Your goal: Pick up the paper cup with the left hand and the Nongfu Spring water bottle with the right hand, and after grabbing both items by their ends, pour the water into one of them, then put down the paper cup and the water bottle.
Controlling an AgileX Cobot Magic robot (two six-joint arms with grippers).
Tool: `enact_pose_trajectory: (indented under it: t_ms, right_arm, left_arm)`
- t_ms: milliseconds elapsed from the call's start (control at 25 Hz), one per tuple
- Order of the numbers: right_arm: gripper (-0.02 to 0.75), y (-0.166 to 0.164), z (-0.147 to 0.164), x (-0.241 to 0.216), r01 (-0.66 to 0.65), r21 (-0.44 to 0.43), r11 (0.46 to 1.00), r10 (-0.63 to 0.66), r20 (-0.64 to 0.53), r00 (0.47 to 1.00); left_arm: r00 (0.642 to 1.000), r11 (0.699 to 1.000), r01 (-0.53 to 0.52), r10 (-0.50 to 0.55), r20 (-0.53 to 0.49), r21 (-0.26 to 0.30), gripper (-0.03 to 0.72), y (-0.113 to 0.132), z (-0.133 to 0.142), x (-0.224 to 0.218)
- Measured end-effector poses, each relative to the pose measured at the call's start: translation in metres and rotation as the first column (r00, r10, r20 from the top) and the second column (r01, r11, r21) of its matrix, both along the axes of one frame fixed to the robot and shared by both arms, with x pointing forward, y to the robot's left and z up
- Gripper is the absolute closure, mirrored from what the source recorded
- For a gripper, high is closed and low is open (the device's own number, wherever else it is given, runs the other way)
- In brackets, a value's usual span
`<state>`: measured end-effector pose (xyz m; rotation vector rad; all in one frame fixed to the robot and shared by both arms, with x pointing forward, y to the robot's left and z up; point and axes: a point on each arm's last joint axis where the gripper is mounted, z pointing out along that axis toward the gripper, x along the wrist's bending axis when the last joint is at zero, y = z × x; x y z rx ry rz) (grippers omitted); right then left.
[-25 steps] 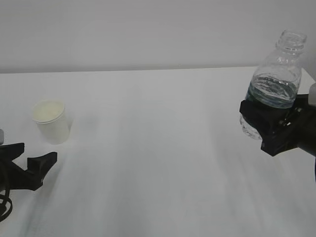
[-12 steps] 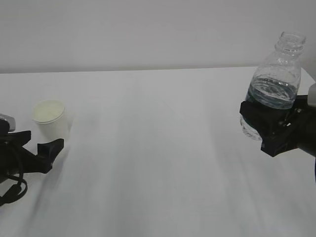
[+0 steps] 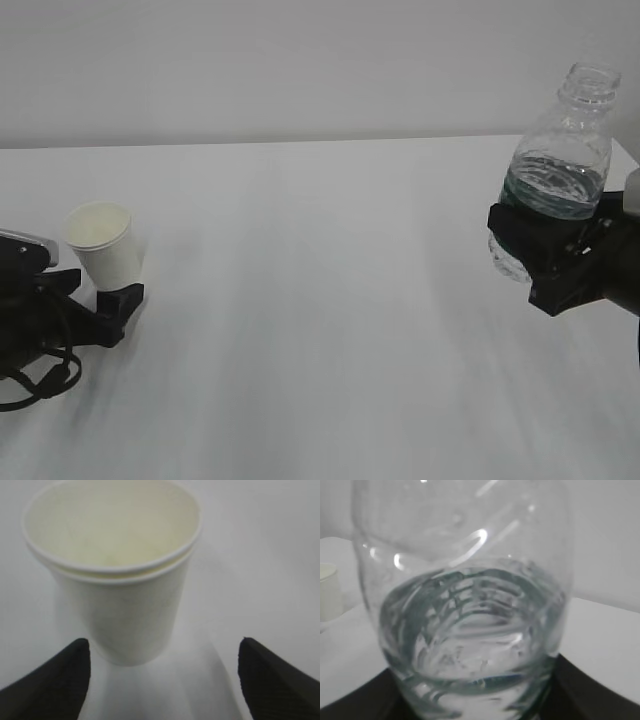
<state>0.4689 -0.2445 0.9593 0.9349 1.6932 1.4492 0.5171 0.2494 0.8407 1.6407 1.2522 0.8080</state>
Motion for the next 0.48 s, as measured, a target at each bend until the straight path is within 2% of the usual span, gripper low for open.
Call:
enact_pose_trajectory:
  t_ms: [480]
  right_arm:
    - [0.314,0.0,0.0,0.0,0.004,0.0,1.0,-0.004,0.001,1.0]
  left_arm:
    - [1.0,1.0,-0.019,0.019,0.015,-0.003,-0.003,-0.002,-0.013,0.022]
